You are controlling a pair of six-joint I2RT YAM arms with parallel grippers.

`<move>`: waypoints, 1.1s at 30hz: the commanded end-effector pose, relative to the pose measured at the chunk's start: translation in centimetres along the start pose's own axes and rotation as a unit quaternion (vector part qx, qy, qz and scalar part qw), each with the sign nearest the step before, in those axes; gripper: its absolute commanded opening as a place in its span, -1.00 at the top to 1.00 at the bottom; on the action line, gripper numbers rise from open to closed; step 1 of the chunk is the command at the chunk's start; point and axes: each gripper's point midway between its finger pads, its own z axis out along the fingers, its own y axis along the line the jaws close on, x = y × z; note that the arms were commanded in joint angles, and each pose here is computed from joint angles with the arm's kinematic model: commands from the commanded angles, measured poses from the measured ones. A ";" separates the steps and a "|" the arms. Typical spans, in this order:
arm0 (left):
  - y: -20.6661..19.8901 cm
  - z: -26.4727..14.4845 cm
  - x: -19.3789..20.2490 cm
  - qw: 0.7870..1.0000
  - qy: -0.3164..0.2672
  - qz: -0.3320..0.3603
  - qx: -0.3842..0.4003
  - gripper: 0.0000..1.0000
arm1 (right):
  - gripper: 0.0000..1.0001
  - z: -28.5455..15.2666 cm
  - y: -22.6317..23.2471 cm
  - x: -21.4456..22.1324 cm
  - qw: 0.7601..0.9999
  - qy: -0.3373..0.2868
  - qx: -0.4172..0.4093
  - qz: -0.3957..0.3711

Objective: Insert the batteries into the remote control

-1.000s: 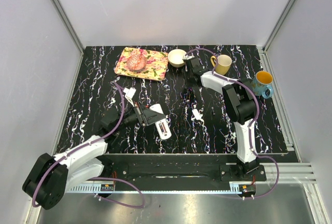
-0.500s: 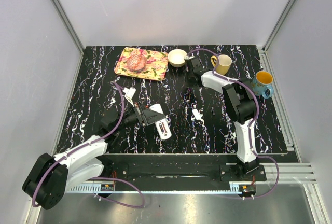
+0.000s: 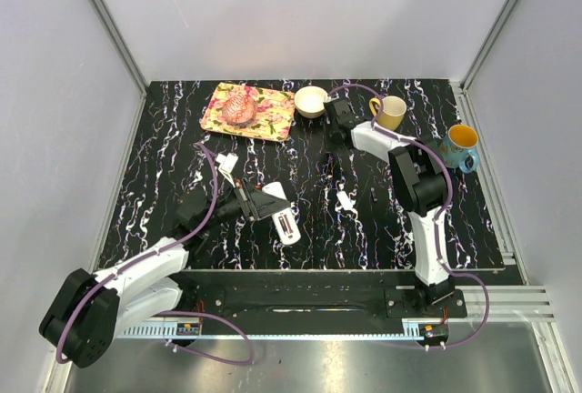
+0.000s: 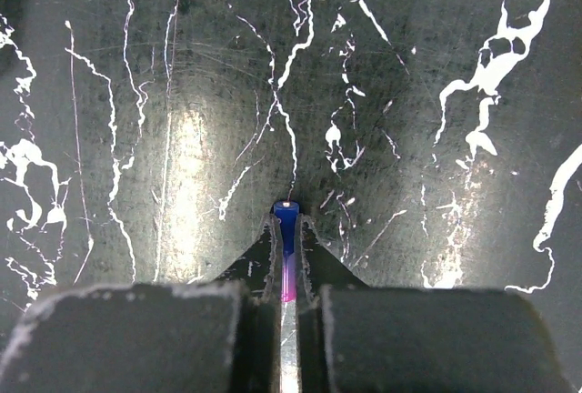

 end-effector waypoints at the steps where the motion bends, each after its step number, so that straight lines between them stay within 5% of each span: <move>1: -1.5 0.1 -1.0 0.999 -0.017 0.025 0.029 1.00 | 1.00 -1.2 0.0 -0.4 1.000 -0.008 0.006 0.023; 8: -1.8 1.4 -2.8 0.998 -0.050 -0.011 0.048 1.00 | 1.00 -13.8 2.1 -3.6 0.987 -0.118 -0.058 0.088; 17: -1.3 3.9 -5.5 0.988 -0.092 -0.093 0.080 1.00 | 1.00 -27.8 6.7 1.6 0.972 -0.183 -0.145 0.035; 24: 0.7 5.3 -5.9 0.981 -0.117 -0.143 0.052 1.00 | 1.00 -31.3 9.5 2.6 0.963 -0.191 -0.192 0.019; 33: 2.1 6.1 -6.1 0.976 -0.125 -0.174 0.027 1.00 | 1.00 -30.6 12.0 3.5 0.962 -0.178 -0.207 -0.022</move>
